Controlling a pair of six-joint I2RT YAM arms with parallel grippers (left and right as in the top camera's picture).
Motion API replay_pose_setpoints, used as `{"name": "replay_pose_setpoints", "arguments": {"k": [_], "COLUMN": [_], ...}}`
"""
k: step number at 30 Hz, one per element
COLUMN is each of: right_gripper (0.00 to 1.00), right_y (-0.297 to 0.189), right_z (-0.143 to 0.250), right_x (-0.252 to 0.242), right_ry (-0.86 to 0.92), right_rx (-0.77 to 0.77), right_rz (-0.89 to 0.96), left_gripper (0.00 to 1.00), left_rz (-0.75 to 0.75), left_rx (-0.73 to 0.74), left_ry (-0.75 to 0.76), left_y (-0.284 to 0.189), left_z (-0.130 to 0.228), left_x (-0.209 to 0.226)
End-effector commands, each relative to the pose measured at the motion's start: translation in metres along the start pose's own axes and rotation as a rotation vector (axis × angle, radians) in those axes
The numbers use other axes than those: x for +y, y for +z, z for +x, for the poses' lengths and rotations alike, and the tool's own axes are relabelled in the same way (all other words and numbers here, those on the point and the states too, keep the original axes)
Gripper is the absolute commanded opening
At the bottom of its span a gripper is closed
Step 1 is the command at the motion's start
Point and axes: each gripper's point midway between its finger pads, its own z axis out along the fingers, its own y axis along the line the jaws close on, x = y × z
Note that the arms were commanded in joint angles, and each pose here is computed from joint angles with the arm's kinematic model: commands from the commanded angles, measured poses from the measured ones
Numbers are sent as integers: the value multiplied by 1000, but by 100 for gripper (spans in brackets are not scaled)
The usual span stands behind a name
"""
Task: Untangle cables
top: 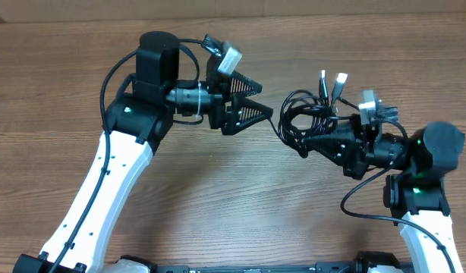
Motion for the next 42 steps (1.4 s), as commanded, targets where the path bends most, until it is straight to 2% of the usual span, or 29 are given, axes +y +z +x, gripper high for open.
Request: {"name": "replay_pose_setpoints", "arguments": {"k": [1,8,11,14,16,18,23,29,33,36,39,42], "right_gripper": [4,4,4,4,4,4,4,4,4,4,4,4], "right_y": [-1,-1,-1,-1,-1,-1,-2,-2,-2,-2,-2,0], "right_z": [-11,-15,-15,-16,-16,-18,-24,-26,-26,-26,-26,-25], "right_x": [20,23,23,24,25,30,41,43,43,43,43,46], "right_ry": [52,87,108,117,122,85,0,-21,-24,-24,-22,-21], "right_rx": [22,20,20,21,21,28,30,28,27,27,28,33], "right_rz": [-60,-64,-63,-64,-66,-80,-96,-97,-97,-97,-98,-111], "left_gripper": [85,85,78,77,80,83,84,77,85,85,77,75], "left_rz": [161,224,243,234,201,167,144,188,207,215,178,145], "left_rx": [-7,12,22,27,27,23,8,-1,9,18,28,31], "left_ry": [206,252,297,325,325,322,317,341,343,346,344,338], "left_y": [-12,-4,4,10,11,10,2,-5,1,7,14,17], "left_z": [-4,2,6,8,7,5,1,1,3,6,7,7], "left_x": [-38,-52,-58,-59,-54,-47,-40,-45,-50,-53,-49,-45]}}
